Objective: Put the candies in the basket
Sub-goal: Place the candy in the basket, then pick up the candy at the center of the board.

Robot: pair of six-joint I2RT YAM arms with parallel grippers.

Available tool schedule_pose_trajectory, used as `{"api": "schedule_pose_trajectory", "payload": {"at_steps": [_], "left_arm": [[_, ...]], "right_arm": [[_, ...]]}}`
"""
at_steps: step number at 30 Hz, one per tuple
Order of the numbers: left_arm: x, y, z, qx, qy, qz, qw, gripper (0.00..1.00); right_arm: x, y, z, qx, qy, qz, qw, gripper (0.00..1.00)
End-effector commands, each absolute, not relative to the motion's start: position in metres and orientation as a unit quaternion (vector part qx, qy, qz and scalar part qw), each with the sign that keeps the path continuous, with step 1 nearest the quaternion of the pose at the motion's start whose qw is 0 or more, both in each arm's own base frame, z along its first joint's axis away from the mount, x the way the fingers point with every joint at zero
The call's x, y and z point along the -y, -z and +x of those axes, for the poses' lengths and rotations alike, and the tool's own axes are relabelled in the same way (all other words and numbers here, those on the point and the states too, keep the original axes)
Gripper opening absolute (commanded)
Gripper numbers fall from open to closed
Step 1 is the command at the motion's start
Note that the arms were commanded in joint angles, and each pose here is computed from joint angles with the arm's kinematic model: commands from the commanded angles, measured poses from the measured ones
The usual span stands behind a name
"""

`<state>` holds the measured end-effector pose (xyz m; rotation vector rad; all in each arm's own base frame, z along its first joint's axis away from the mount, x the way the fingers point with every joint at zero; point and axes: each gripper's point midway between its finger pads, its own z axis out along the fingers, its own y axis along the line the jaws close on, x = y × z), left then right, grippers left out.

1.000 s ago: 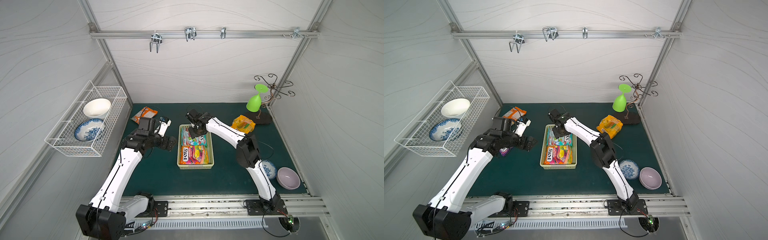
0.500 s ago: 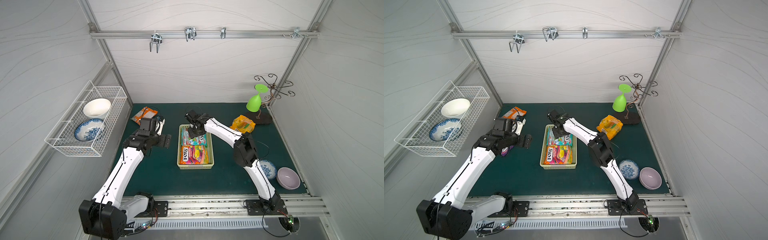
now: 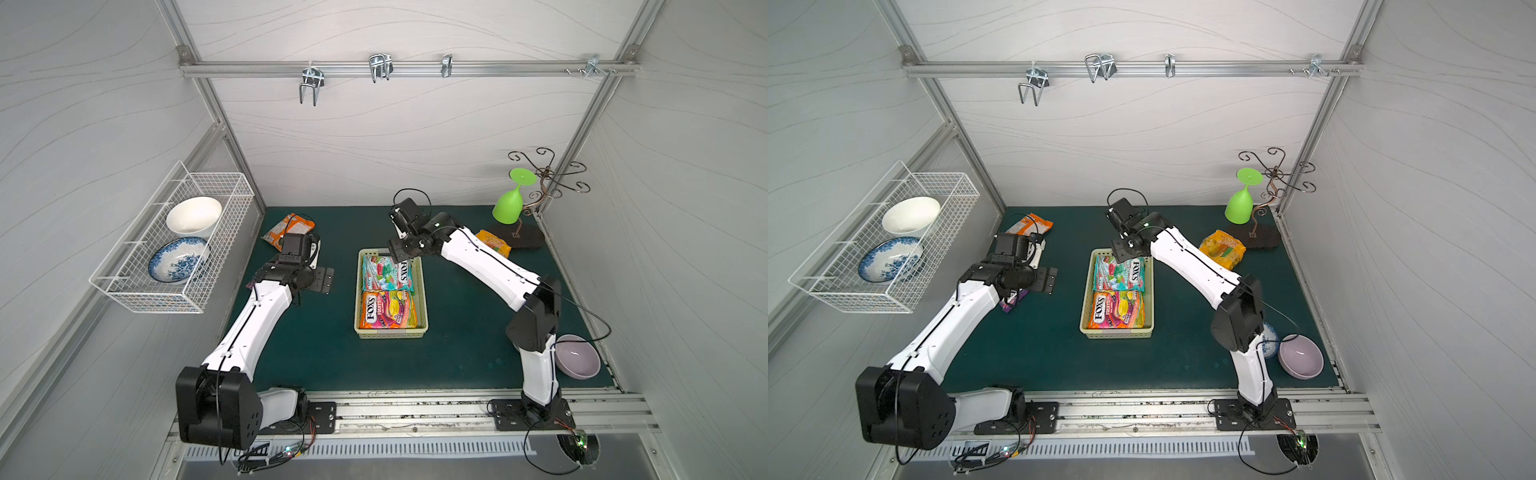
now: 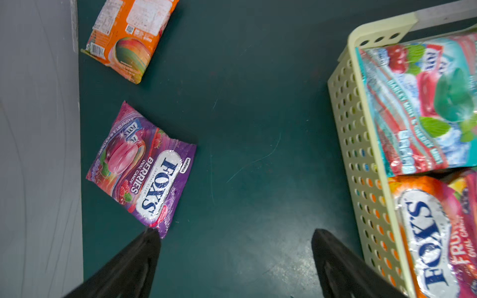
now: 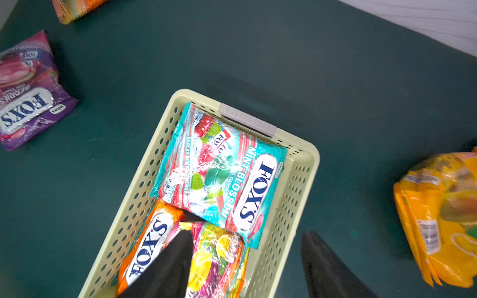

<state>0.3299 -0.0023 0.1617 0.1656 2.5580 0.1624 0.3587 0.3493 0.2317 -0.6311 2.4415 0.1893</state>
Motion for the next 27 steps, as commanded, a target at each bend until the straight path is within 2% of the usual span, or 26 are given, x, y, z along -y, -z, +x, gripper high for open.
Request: {"api": "schedule_pose_trajectory", "payload": {"at_steps": [1, 6, 11, 17, 20, 24, 27], "left_arm": [[-0.018, -0.166, 0.339, -0.951, -0.089, 0.045, 0.293, 0.95], [-0.034, -0.148, 0.34, -0.958, -0.108, 0.034, 0.264, 0.94], [-0.052, -0.132, 0.341, -0.963, -0.126, 0.018, 0.237, 0.94], [-0.066, -0.117, 0.342, -0.968, -0.143, 0.012, 0.205, 0.94], [-0.066, -0.107, 0.346, -0.972, -0.14, 0.013, 0.187, 0.93], [-0.077, -0.098, 0.352, -0.974, -0.168, 0.012, 0.151, 0.9], [-0.079, -0.089, 0.356, -0.976, -0.172, 0.016, 0.131, 0.87]], "right_arm": [[-0.317, -0.246, 0.349, -0.919, -0.025, -0.239, 0.313, 0.73], [-0.281, -0.259, 0.341, -0.914, 0.005, -0.226, 0.338, 0.78], [-0.244, -0.263, 0.331, -0.914, 0.018, -0.21, 0.345, 0.8], [-0.198, -0.262, 0.321, -0.912, 0.029, -0.186, 0.363, 0.87], [-0.176, -0.26, 0.315, -0.909, 0.022, -0.17, 0.38, 0.93], [-0.153, -0.258, 0.311, -0.907, 0.01, -0.151, 0.392, 0.99], [-0.141, -0.252, 0.307, -0.904, 0.013, -0.147, 0.401, 0.99]]}}
